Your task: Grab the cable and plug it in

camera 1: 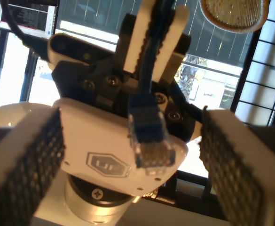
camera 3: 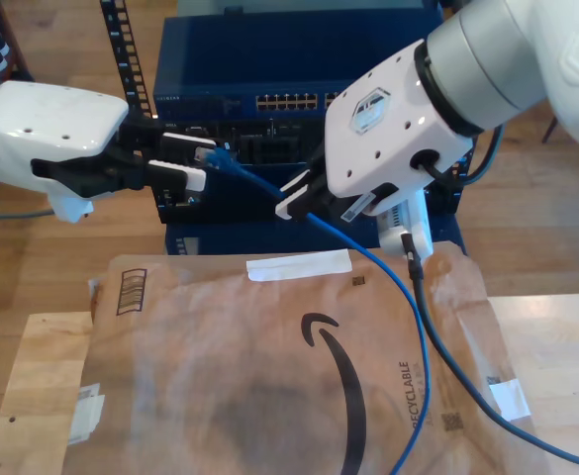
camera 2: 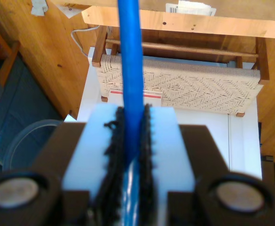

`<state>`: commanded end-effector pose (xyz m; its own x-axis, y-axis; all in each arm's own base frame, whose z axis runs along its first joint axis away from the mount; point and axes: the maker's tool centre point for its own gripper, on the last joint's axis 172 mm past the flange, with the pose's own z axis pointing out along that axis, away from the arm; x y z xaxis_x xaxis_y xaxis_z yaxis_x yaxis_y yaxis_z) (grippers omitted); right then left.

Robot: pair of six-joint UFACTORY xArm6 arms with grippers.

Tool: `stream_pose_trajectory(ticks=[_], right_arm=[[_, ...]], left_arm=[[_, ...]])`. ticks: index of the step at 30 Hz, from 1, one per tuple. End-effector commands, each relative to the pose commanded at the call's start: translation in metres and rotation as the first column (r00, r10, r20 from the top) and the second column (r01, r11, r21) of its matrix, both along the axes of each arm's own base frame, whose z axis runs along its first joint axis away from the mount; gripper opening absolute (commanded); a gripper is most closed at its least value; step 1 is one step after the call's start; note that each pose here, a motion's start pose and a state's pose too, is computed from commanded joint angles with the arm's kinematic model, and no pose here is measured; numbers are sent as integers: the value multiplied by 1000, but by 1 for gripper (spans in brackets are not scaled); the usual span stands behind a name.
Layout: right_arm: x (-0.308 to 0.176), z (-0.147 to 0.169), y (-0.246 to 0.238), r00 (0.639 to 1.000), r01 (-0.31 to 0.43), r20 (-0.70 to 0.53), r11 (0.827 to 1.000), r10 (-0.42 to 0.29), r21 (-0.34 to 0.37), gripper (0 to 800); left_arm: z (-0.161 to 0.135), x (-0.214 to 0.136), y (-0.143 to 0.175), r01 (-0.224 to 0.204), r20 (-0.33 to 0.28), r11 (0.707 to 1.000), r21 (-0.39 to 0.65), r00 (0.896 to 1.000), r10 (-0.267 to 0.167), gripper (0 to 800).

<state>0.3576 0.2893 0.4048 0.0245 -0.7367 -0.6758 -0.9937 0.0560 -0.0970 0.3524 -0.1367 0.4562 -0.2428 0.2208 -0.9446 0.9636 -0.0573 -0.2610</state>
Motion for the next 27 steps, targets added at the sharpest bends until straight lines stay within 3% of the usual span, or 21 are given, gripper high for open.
stream_pose_trajectory(ticks=[12,27], right_arm=[[0,-1,0,1000,0,-3,1000,0,-1,0],[2,-4,1,1000,1,-7,1000,-1,-3,0]], left_arm=[[-3,7,2,-26,30,1000,9,999,26,330],[-2,6,2,-23,31,1000,11,999,23,260]])
